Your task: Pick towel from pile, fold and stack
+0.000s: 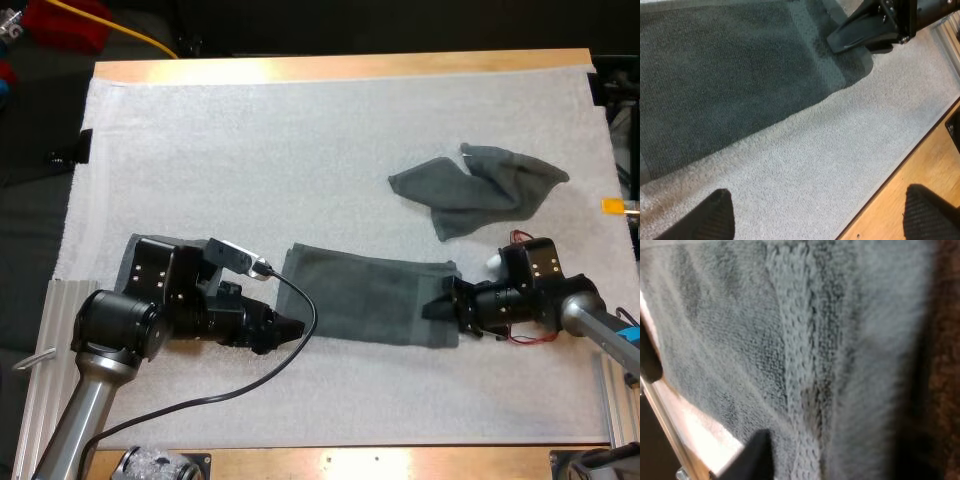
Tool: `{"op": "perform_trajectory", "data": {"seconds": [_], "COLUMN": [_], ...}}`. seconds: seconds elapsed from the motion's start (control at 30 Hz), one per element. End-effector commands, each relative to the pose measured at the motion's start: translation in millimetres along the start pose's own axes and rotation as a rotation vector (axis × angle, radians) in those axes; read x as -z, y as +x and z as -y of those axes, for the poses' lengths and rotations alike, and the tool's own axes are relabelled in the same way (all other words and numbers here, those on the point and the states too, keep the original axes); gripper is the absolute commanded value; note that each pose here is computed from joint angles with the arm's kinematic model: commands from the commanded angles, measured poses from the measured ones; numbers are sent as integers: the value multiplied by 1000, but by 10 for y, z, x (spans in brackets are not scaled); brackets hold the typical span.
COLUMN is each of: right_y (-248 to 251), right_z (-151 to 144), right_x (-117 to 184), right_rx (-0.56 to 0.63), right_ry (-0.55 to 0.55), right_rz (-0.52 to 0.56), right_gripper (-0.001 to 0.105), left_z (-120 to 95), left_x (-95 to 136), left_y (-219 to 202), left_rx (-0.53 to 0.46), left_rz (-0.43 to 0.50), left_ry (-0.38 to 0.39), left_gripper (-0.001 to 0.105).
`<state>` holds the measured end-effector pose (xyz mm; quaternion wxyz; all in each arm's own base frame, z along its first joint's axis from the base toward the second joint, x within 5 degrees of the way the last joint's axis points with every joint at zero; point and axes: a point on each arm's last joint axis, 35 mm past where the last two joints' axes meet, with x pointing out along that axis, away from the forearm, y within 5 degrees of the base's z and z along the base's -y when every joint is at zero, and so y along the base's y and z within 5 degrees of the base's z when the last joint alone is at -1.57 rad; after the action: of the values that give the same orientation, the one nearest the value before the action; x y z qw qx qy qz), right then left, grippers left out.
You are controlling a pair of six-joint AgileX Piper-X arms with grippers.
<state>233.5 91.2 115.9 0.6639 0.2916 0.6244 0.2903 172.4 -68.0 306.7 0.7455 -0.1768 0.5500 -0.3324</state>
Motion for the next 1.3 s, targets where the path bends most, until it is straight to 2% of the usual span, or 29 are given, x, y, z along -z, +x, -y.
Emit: {"op": "perform_trajectory", "data": {"seconds": [0.0,0.1,0.2,0.4,0.73,0.83,0.93,1.0,1.07,1.13,1.27], "right_y": [15,0,-42,-133,-140,-139,-140,-140,-141,-155,-229], "right_z": [27,20,-10,-86,-12,-16,-13,-13,-15,-30,-79], "right_x": [29,23,11,-2,98,99,98,98,98,97,92], "right_rx": [9,35,73,129,238,227,234,234,234,235,294], "right_ry": [20,11,-16,-72,-72,-72,-72,-72,-75,-94,-124], "right_rz": [-17,2,39,92,32,28,30,30,31,36,87], "right_gripper": [21,7,1,2,3,14,34,54,68,75,75], "left_z": [27,27,27,27,27,27,27,27,27,27,27], "left_x": [2,2,2,2,2,2,2,2,2,2,2], "left_y": [-31,-31,-31,-31,-31,-31,-31,-31,-31,-31,-31], "left_rx": [14,14,14,14,14,14,14,14,14,14,14], "left_rz": [7,7,7,7,7,7,7,7,7,7,7], "left_ry": [11,11,11,11,11,11,11,11,11,11,11], "left_gripper": [68,68,68,68,68,68,68,68,68,68,68]}}
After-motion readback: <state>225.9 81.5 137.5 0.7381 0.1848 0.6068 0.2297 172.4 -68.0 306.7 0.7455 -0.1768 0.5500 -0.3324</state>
